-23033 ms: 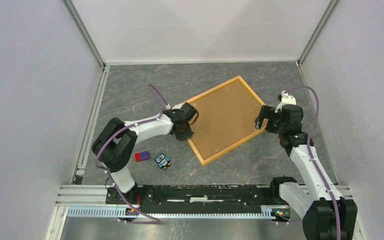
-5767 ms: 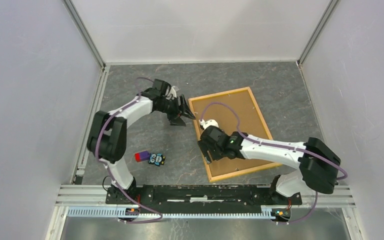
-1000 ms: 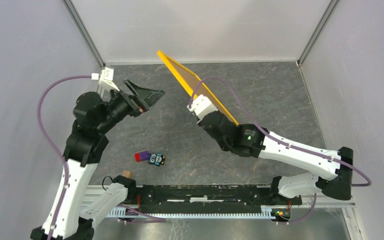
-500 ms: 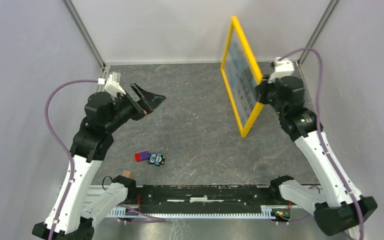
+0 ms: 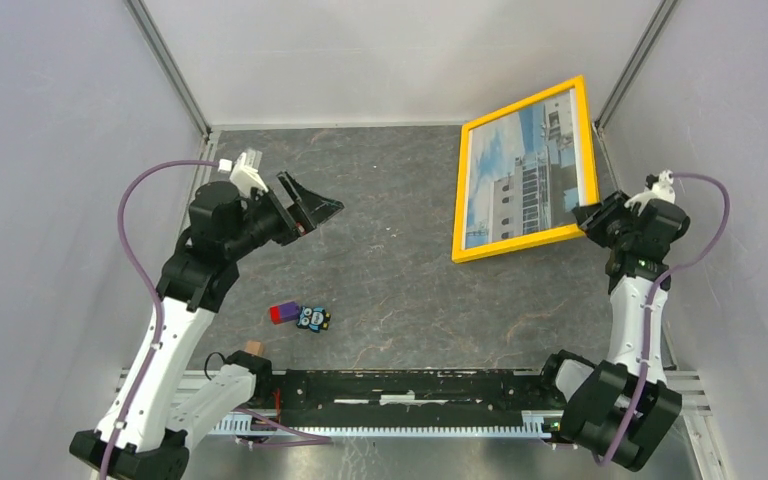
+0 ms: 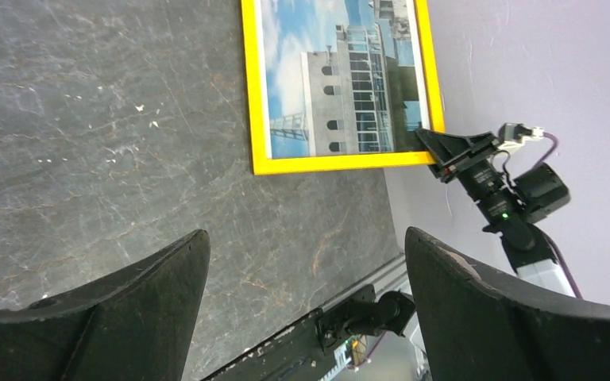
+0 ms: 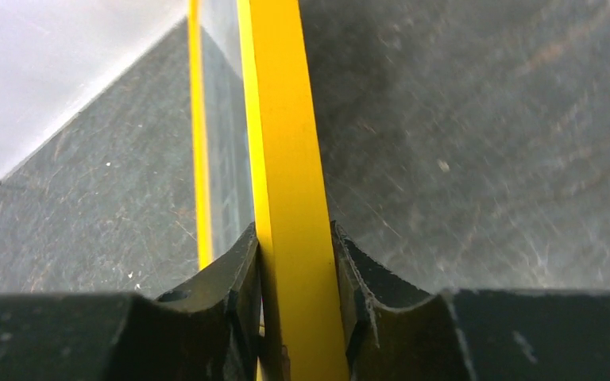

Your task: Put the photo into the frame

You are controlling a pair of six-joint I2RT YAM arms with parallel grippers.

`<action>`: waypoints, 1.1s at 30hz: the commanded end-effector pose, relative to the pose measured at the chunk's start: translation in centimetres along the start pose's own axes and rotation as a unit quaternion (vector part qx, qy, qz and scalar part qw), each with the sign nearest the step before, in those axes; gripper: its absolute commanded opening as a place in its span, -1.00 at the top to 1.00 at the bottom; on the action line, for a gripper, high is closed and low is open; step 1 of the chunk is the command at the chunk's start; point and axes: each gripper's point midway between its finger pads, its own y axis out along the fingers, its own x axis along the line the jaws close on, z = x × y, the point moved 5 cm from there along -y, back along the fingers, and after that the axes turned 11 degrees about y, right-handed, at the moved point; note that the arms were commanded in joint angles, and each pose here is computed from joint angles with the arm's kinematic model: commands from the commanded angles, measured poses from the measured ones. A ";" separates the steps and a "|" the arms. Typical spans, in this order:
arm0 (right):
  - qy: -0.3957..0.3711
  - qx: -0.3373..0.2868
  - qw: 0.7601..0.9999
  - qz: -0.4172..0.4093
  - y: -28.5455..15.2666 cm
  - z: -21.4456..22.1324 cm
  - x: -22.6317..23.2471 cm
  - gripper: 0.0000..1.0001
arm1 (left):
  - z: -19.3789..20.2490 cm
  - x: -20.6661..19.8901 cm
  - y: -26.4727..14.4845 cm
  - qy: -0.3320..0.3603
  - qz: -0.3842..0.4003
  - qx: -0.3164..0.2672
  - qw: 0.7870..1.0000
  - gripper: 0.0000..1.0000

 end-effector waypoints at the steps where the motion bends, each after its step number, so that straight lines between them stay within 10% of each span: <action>1: -0.042 0.046 0.996 0.065 0.6 4.2 -5.8 1.00 | 0.0 -1.0 1.1 0.007 0.048 0.023 0.999 -0.93; 9: -0.045 0.011 0.988 0.148 1.9 5.4 -11.4 0.96 | 1.0 -1.3 1.3 0.023 0.060 0.043 0.997 -0.94; 25: -0.033 0.070 0.958 0.276 1.6 5.8 -15.0 -0.46 | 2.5 0.3 1.9 0.038 0.034 0.072 0.996 -0.96; 33: -0.130 0.036 0.946 0.295 0.6 2.2 -8.6 -0.72 | 1.5 -0.3 1.6 0.057 0.033 0.071 0.995 -0.97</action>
